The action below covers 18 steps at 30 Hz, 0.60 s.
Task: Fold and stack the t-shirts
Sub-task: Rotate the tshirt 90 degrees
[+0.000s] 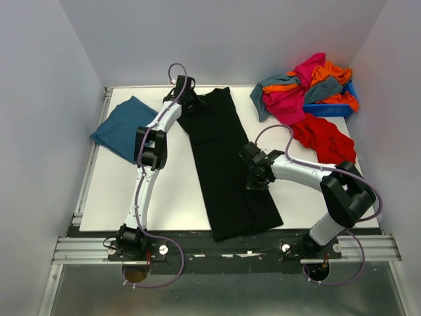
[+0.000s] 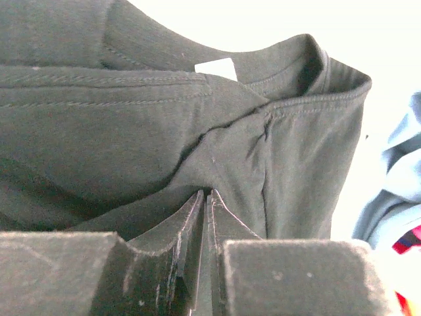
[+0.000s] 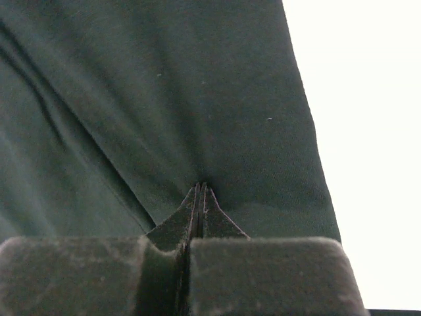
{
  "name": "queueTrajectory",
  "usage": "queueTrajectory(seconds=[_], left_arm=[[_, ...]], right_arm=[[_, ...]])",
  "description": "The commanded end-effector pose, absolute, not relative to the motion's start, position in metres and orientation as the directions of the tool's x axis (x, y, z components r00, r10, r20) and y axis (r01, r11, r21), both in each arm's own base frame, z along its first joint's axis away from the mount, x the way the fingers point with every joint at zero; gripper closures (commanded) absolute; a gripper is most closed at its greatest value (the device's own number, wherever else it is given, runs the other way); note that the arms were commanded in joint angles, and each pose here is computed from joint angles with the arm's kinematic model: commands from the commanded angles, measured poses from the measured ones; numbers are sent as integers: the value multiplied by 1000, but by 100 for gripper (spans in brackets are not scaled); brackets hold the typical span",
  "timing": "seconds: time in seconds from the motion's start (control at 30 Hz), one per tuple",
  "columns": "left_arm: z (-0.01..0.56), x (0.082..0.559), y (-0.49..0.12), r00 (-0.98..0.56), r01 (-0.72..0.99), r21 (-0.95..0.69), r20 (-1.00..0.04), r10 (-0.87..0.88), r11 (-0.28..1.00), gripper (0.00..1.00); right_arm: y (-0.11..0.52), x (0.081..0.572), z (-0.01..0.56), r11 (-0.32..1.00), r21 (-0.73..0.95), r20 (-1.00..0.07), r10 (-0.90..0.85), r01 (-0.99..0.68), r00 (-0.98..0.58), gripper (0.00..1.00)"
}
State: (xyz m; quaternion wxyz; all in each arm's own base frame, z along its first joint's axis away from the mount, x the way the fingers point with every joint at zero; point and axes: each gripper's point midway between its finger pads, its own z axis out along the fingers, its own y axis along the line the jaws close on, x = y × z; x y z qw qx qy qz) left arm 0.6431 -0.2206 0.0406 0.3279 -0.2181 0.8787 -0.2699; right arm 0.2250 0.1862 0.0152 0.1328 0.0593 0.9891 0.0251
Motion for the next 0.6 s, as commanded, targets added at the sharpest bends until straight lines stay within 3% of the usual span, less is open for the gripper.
queueTrajectory(seconds=[0.0, 0.1, 0.2, 0.33, 0.43, 0.57], left_arm=[[4, 649, -235, -688, -245, -701, -361, -630, 670, 80], [13, 658, -253, -688, -195, -750, -354, -633, 632, 81], [16, 660, -261, -687, -160, -768, -364, -629, 620, 81], [49, 657, -269, -695, -54, -788, -411, -589, 614, 70], [83, 645, -274, -720, 14, -818, -407, -562, 575, 60], [144, 623, -270, -716, 96, -805, -464, -521, 585, 53]], right_arm=[[226, 161, -6, 984, 175, -54, 18, 8, -998, 99], [253, 165, 9, 960, 278, -71, -15, -34, -997, 99], [257, 188, 29, 964, 253, -160, -39, -79, -986, 99], [257, 213, 61, 962, 240, -272, -64, -132, -960, 99], [252, 220, 79, 946, 293, -308, -41, -135, -951, 94], [235, 213, 85, 936, 328, -324, -11, -124, -946, 78]])
